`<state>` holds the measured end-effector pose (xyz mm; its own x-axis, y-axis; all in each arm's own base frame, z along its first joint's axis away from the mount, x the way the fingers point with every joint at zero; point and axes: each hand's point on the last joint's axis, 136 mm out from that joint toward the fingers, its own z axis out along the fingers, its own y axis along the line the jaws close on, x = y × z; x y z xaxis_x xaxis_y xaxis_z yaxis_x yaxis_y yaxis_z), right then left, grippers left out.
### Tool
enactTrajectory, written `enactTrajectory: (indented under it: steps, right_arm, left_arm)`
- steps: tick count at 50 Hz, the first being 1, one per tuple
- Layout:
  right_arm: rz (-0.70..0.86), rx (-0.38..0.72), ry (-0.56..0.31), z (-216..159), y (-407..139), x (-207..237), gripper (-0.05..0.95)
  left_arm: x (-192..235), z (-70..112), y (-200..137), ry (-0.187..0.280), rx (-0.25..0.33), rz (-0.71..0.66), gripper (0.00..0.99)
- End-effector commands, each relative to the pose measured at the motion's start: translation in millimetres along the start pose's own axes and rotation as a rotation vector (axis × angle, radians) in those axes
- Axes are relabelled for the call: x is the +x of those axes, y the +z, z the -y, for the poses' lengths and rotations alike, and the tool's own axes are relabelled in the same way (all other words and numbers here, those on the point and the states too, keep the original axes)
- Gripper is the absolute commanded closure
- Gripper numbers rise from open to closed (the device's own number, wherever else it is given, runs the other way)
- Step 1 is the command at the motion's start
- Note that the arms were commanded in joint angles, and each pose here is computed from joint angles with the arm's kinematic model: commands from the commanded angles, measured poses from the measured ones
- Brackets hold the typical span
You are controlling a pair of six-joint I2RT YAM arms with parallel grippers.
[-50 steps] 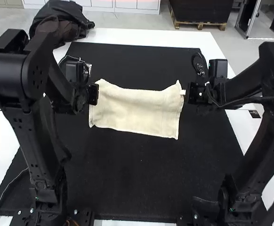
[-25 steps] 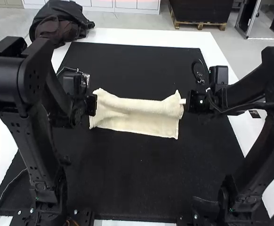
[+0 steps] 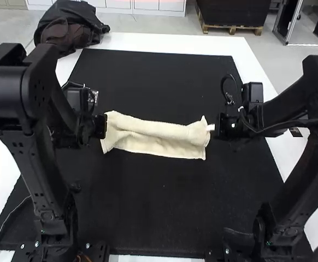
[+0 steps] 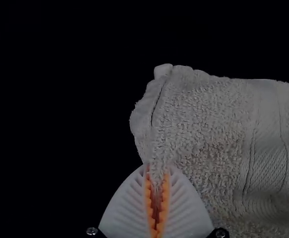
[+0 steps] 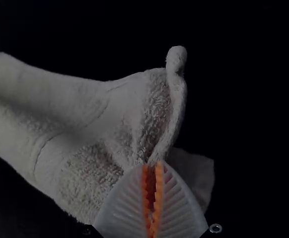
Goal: Fold the towel.
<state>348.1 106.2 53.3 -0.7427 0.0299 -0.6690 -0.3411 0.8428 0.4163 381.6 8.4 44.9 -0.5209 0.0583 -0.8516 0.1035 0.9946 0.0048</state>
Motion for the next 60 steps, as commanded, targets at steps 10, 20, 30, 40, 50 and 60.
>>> enactTrajectory:
  steps: [10,20,30,40,50,60]
  right_arm:
    - [0.002,0.037,-0.003,13,-11,9,0.92]
    - [-0.021,0.038,-0.013,12,-13,17,0.92]
    - [-0.041,0.041,-0.017,13,-12,28,0.92]
    - [-0.056,0.051,-0.022,16,-11,40,0.92]
    - [-0.039,0.107,-0.049,26,-12,42,0.47]
    - [-0.033,0.119,-0.052,29,-12,43,0.10]
  left_arm:
    - [11,-17.0,-5,0.008,-0.030,-0.038,0.970]
    - [22,-13.9,-6,0.007,-0.019,-0.070,0.969]
    - [36,-9.8,-9,0.027,-0.003,-0.102,0.969]
    - [47,-7.9,-12,0.042,0.001,-0.126,0.969]
    - [47,-9.0,-12,0.041,-0.005,-0.126,0.674]
    - [53,-8.9,-13,0.037,-0.006,-0.147,0.039]
